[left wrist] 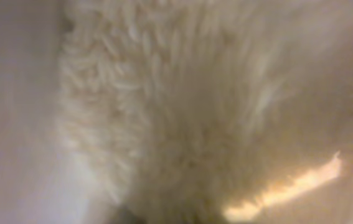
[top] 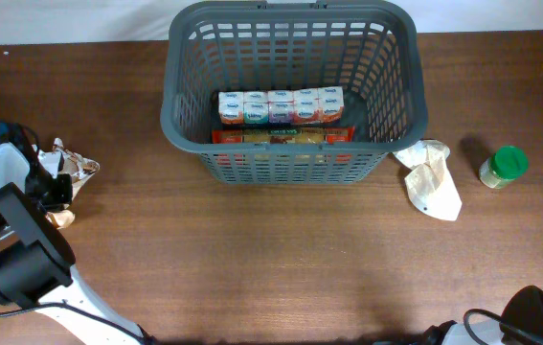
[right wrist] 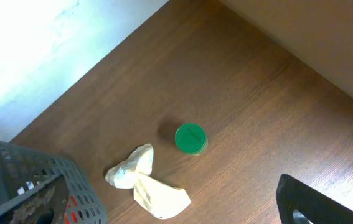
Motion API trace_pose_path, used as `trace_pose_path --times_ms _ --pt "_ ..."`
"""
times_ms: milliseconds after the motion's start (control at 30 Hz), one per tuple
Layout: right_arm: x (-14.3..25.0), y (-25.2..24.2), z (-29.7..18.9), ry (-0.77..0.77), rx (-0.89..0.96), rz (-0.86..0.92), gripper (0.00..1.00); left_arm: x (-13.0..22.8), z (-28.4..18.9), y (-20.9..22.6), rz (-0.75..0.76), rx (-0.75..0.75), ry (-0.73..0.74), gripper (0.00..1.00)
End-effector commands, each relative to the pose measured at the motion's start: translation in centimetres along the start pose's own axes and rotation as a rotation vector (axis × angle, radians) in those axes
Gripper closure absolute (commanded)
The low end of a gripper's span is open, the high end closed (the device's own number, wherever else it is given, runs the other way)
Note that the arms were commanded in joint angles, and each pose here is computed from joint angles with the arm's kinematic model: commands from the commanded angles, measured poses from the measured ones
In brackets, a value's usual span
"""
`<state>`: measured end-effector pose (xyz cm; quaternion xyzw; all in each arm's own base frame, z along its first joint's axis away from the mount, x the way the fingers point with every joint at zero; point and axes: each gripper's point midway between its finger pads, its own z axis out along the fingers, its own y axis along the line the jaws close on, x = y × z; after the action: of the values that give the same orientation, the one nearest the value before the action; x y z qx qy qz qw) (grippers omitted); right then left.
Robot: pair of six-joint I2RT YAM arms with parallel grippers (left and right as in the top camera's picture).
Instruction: Pack container
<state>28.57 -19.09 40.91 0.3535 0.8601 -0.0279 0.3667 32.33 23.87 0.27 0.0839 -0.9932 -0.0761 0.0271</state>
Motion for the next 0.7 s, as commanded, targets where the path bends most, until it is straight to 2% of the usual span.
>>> trace_pose_path --times_ms 0,167,300,467,667 --pt "-0.1 -0.2 -0.3 -0.011 0.010 -0.001 0.01 2.0 3.0 -2.3 0.001 0.121 0.108 0.99" --pt "-0.1 -0.2 -0.3 -0.011 0.010 -0.001 0.01 0.3 -1.1 -1.0 -0.049 0.111 0.090 0.98" --pt "-0.1 -0.2 -0.3 -0.011 0.010 -0.001 0.01 -2.3 -7.1 -0.4 -0.041 0.084 0.022 0.98" --pt "-0.1 -0.2 -0.3 -0.011 0.010 -0.001 0.01 -6.2 -15.4 -1.0 0.011 0.022 -0.155 0.98" --pt "-0.1 -0.2 -0.3 -0.011 0.010 -0.001 0.01 -9.6 -26.6 -4.4 0.118 -0.052 -0.457 0.99"
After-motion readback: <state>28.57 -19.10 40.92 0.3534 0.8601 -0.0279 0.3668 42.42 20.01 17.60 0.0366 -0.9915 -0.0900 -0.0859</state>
